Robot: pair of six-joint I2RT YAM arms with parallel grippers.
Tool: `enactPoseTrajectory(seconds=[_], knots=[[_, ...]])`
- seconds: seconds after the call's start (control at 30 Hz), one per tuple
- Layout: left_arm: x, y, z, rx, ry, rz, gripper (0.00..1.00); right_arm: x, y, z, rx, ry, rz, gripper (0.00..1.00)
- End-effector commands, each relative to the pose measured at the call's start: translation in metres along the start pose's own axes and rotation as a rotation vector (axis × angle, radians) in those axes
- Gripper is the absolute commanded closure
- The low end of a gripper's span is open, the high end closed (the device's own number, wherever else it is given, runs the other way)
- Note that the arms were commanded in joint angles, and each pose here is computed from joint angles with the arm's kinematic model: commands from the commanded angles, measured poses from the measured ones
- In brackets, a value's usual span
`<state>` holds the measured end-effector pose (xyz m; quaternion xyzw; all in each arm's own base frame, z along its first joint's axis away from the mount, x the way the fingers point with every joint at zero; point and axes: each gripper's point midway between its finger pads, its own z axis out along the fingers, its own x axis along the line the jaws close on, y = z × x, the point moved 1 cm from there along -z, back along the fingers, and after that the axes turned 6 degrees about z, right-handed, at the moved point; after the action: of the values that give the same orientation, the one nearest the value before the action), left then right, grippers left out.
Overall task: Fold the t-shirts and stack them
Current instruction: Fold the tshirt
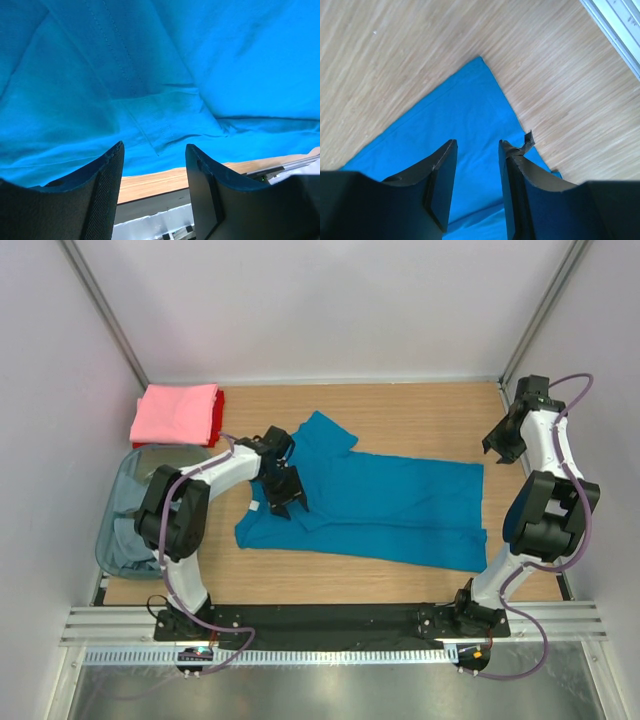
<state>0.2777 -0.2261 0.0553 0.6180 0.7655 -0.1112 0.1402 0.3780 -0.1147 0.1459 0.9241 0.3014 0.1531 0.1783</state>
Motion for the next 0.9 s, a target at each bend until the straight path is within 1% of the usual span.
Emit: enactPoseTrajectory(seconds=[0.0, 0.07, 0.17, 0.3, 0.47, 0.73, 0.8, 0.87], knots=[[-0.001, -0.006, 0.011, 0.025, 0.010, -0.013, 0.47, -0.002, -0.001, -0.013, -0.012, 0.011, -0.010, 0.54], [0.001, -0.008, 0.016, 0.030, 0.025, -0.010, 0.47, -0.003, -0.001, -0.014, -0.015, 0.010, -0.011, 0.54], [-0.002, -0.001, 0.019, 0.004, 0.012, -0.007, 0.48, -0.001, -0.002, -0.013, -0.013, 0.018, -0.008, 0.55], [-0.007, 0.005, 0.025, 0.006, 0.010, -0.005, 0.52, -0.001, -0.006, -0.007, 0.011, 0.007, 0.000, 0.55], [-0.008, 0.012, 0.023, -0.013, 0.023, -0.002, 0.57, -0.004, -0.007, -0.003, 0.015, -0.008, -0.001, 0.55], [-0.015, 0.021, 0.016, -0.037, 0.031, 0.004, 0.58, -0.001, -0.011, 0.001, 0.035, 0.005, 0.007, 0.55], [-0.014, 0.021, 0.014, -0.039, 0.048, 0.006, 0.58, 0.007, -0.020, -0.002, 0.056, 0.033, -0.016, 0.56], [-0.010, 0.022, 0.010, -0.044, 0.070, 0.016, 0.57, 0.018, -0.033, -0.008, 0.060, 0.058, -0.075, 0.56]])
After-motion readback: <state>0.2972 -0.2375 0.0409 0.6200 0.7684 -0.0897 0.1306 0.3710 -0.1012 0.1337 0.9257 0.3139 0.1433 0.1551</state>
